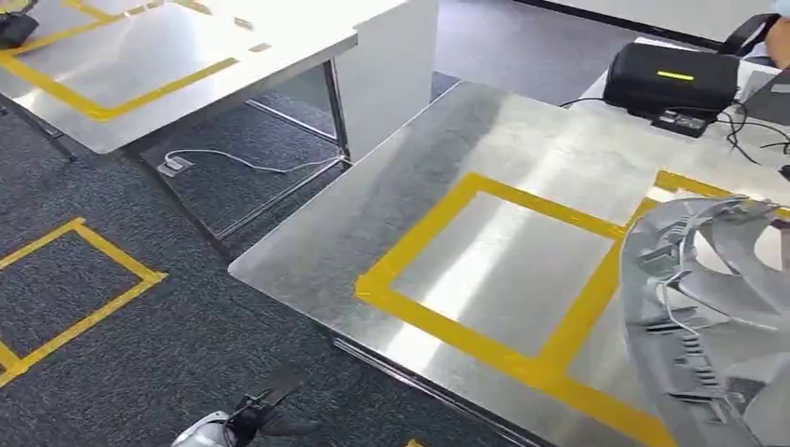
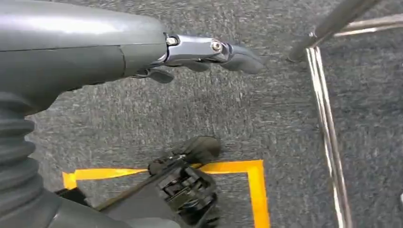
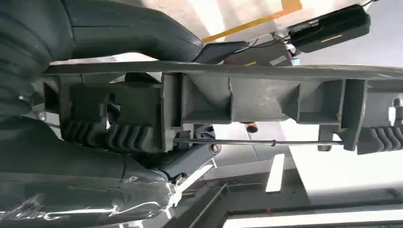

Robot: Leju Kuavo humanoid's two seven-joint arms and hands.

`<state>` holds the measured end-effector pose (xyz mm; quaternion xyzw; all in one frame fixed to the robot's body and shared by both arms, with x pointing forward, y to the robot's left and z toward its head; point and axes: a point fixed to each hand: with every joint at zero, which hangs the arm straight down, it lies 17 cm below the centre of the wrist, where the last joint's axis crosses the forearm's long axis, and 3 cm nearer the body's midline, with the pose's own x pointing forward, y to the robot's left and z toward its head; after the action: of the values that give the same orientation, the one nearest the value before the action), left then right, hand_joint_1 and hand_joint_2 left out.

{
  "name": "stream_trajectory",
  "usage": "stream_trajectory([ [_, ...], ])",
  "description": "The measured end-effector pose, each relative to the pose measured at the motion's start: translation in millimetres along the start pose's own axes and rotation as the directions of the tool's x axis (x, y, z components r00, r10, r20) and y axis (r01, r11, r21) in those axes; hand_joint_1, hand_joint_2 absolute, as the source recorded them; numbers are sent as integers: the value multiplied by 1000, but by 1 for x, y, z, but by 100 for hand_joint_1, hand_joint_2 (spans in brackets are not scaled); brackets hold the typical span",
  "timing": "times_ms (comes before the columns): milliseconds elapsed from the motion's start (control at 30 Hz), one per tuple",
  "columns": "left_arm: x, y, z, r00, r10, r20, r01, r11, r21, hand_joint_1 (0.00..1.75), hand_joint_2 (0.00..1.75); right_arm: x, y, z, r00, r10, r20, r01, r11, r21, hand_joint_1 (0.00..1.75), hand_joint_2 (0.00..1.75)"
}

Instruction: Take the parts from the cabinet and place them on the table.

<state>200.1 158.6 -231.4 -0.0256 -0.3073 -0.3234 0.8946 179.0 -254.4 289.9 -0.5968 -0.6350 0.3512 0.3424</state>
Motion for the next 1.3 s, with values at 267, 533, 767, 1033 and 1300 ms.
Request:
stream_trajectory([
  [267,-6,0,2,1000,0,-6,0,1000,0,0,175,1,2,3,1000,-10,-4,10,1000,19,175,175],
  [533,-2,0,1,1000,0,-3,0,1000,0,0,175,2,3,1,1000,-27,-17,27,999,22,175,175],
  [767,3,3,-1,1000,-1,2,1,1000,4,0,175,-2,10,1,997,-50,-57,53,997,56,175,175],
  [1033,3,4,-1,1000,-1,4,1,1000,6,0,175,-13,28,7,987,-70,-147,93,984,149,175,175],
  [1300,0,7,-1,1000,-4,-2,4,1000,10,0,175,-46,65,37,943,-8,-332,134,924,358,175,175],
])
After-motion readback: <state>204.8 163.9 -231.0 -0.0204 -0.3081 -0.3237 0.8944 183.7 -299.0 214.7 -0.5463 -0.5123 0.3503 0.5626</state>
